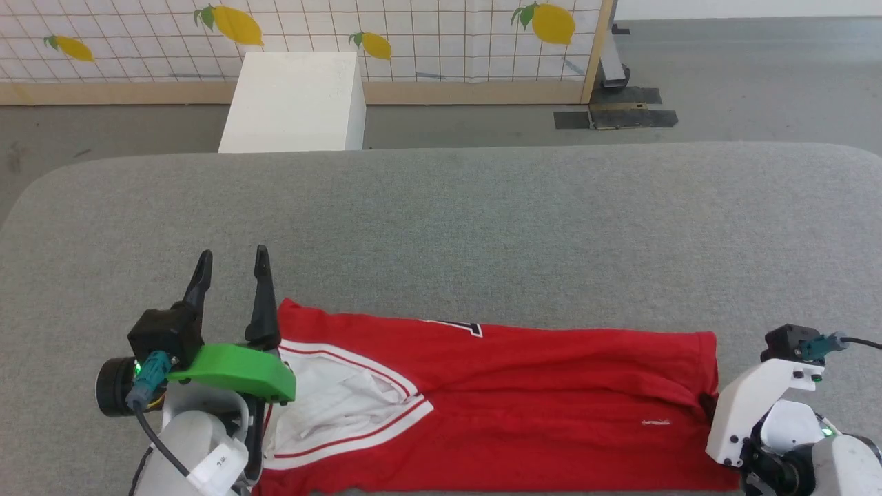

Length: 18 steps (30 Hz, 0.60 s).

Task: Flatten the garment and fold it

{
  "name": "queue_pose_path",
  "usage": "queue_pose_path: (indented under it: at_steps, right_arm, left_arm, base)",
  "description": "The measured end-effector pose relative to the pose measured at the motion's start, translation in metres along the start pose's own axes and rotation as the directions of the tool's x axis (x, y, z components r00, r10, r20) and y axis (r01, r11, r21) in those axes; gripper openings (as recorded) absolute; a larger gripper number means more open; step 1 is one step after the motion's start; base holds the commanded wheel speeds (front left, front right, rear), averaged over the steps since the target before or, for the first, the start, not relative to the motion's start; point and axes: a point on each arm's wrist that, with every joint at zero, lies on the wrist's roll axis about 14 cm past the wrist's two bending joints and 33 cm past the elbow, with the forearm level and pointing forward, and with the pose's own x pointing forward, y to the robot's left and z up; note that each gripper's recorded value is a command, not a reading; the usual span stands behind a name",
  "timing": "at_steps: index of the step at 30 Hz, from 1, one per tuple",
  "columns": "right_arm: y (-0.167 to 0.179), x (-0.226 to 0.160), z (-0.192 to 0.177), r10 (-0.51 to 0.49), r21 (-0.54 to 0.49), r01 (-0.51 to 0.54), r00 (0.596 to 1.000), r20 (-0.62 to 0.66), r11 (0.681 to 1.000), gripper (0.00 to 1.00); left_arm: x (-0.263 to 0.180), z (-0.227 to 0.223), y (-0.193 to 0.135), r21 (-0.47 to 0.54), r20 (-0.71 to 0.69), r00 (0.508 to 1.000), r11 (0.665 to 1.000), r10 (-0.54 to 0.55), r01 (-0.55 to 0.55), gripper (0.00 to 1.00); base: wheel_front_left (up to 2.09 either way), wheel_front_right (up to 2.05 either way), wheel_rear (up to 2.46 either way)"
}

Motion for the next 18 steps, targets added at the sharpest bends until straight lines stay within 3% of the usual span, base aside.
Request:
queue_pose_path:
  at_steps: [6,12,15,18]
  right_arm:
    - [-0.035,-0.008,0.018,-0.137,-0.022,0.14,0.985,0.101,0.99,0.0]
    - [-0.092,-0.028,0.035,-0.337,-0.032,0.349,0.922,0.193,0.937,0.0]
    - [-0.11,-0.035,0.038,-0.398,-0.037,0.414,0.892,0.215,0.909,0.0]
    - [-0.113,-0.035,0.038,-0.409,-0.037,0.426,0.886,0.217,0.904,0.0]
  left_arm:
    - [0.0,-0.004,0.001,-0.008,-0.007,1.0,1.0,0.004,-0.004,1.0]
    - [-0.001,-0.007,0.005,-0.011,-0.014,1.0,1.0,0.017,-0.017,1.0]
    - [-0.001,-0.008,0.006,0.0,-0.018,1.0,1.0,0.016,-0.016,1.0]
    - [-0.002,-0.009,0.007,-0.004,-0.02,1.0,1.0,0.023,-0.023,1.0]
  base:
    - [0.0,0.0,0.0]
    - [0.0,0.0,0.0]
    - [0.0,0.0,0.0]
    - [0.0,0.0,0.0]
